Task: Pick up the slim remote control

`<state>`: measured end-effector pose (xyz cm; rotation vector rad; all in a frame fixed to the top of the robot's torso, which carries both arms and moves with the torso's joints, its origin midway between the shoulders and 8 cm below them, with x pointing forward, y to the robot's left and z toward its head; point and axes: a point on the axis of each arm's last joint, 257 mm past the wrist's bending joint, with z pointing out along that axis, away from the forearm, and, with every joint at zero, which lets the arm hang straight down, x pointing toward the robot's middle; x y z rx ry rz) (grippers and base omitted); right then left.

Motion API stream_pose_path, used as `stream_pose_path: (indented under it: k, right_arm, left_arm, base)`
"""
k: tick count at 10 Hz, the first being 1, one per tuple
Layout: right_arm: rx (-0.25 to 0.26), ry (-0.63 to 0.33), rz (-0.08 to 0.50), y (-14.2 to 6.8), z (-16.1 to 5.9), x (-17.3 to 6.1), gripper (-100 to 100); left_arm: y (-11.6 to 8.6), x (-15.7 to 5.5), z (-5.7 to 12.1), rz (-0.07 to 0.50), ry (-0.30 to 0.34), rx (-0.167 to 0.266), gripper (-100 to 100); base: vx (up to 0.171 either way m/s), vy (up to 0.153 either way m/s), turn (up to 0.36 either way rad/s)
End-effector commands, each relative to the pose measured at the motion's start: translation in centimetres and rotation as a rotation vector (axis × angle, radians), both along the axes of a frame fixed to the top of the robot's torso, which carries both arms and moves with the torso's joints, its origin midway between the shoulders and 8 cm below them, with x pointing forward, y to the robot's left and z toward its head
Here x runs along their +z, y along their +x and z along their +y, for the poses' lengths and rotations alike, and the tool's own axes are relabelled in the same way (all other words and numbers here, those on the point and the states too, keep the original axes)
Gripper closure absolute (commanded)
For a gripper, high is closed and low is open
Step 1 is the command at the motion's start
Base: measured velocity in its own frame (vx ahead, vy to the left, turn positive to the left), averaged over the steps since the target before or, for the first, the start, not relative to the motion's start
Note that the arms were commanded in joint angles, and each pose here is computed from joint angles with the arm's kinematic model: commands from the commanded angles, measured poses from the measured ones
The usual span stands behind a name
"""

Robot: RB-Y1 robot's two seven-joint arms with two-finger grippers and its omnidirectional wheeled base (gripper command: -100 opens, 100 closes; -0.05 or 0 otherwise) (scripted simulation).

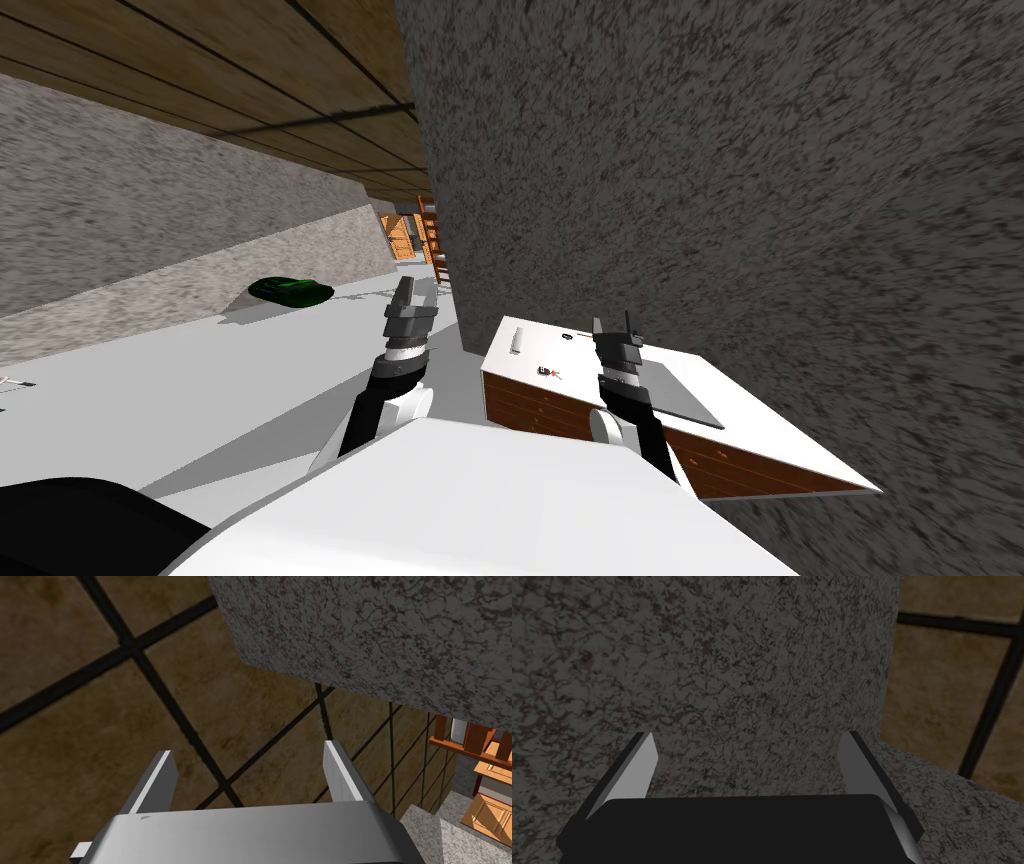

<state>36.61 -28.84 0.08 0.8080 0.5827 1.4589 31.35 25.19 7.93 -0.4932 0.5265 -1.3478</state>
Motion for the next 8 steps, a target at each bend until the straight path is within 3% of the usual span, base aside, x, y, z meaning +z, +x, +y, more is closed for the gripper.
stream_pose_path:
  k: [1, 5, 8]
  right_arm:
    - [0.008, -0.04, 0.003, 0.2, 0.3, 0.0, -100]
    - [0.018, -0.212, 0.014, 1.3, 1.7, -0.7, -100]
    - [0.021, -0.397, 0.026, 2.6, 3.2, -2.0, -100]
  left_arm:
    - [0.0, 0.0, 0.0, 0.0, 0.0, 0.0, 0]
    - [0.0, 0.0, 0.0, 0.0, 0.0, 0.0, 0]
    - [0.0, 0.0, 0.0, 0.0, 0.0, 0.0, 0]
  base:
    - [-0.016, -0.017, 0.042]
    - [-0.043, -0.084, 0.11]
    - [-0.058, -0.132, 0.195]
